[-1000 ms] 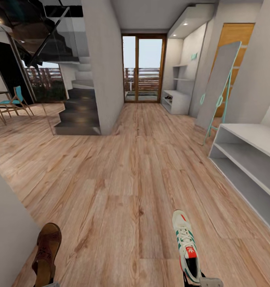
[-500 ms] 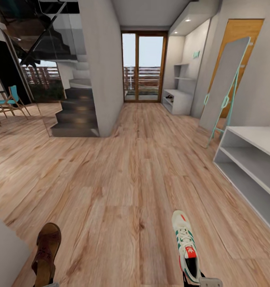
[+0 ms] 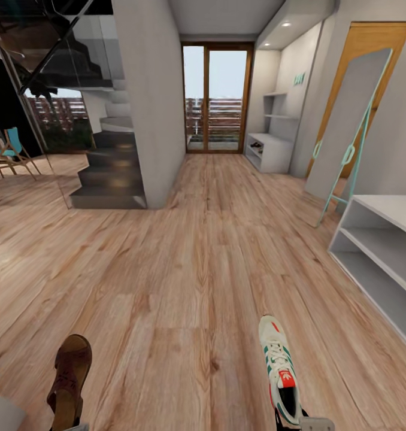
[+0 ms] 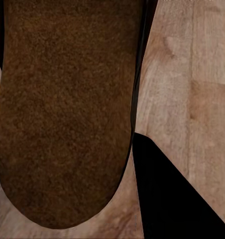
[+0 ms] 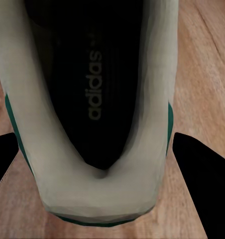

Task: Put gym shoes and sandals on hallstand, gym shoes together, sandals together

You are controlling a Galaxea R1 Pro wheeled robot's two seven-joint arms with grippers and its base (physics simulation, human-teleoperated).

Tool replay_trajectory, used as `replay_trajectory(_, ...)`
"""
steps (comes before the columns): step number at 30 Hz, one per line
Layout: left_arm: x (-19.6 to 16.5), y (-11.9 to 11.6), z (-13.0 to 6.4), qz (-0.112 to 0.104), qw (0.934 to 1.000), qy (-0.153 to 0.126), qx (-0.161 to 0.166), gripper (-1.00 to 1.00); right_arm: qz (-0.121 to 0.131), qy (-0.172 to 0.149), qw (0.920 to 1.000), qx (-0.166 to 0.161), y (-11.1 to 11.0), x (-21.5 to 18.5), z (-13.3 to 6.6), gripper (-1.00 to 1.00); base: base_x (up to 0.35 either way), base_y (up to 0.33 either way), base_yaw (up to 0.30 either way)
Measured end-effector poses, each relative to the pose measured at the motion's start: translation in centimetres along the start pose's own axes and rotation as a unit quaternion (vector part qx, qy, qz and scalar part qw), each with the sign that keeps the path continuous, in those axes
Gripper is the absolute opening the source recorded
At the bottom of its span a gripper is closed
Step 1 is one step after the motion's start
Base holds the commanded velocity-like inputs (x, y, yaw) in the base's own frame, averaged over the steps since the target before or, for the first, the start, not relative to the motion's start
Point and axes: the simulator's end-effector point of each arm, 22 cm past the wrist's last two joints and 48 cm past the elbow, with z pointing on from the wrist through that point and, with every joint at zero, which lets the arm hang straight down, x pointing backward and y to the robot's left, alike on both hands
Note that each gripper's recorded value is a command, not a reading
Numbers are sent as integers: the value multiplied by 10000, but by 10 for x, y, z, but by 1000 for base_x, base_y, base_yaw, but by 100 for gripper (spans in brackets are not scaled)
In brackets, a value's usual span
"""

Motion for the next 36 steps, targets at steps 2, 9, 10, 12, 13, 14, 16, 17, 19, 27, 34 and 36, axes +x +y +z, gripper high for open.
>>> replay_trajectory(2,0,0,0,2,10000,1,1,-100,0,5,10000,0,0,0,0,-100,339,0,0)
replay_trajectory(9,1,0,0,2,10000,8,-1,-100,-1,8,10000,0,0,1,0,-100,339,0,0)
replay_trajectory(10,1,0,0,2,10000,9,-1,-100,-1,8,10000,0,0,1,0,-100,339,0,0)
replay_trajectory(12,1,0,0,3,10000,11,0,-100,-1,8,10000,0,0,1,0,-100,339,0,0)
replay_trajectory(13,1,0,0,3,10000,9,-1,-100,-1,8,10000,0,0,1,0,-100,339,0,0)
replay_trajectory(14,1,0,0,2,10000,13,-2,-100,-1,8,10000,0,0,1,0,-100,339,0,0)
replay_trajectory(16,1,0,-1,3,10000,17,-2,-100,-1,8,10000,0,0,1,0,-100,339,0,0)
replay_trajectory(17,2,0,-1,4,10000,18,-1,-100,-1,8,10000,0,0,1,0,-100,339,0,0)
replay_trajectory(19,1,0,0,3,10000,11,-2,-100,-1,8,10000,0,0,1,0,-100,339,0,0)
replay_trajectory(27,2,0,-1,3,10000,18,-3,-100,-1,8,10000,0,0,1,0,-100,339,0,0)
replay_trajectory(34,0,0,0,-2,10000,3,-5,-100,-1,8,10000,0,0,1,0,-100,339,0,0)
replay_trajectory(36,1,0,0,-3,10000,4,-6,-100,-1,8,10000,0,0,1,0,-100,339,0,0)
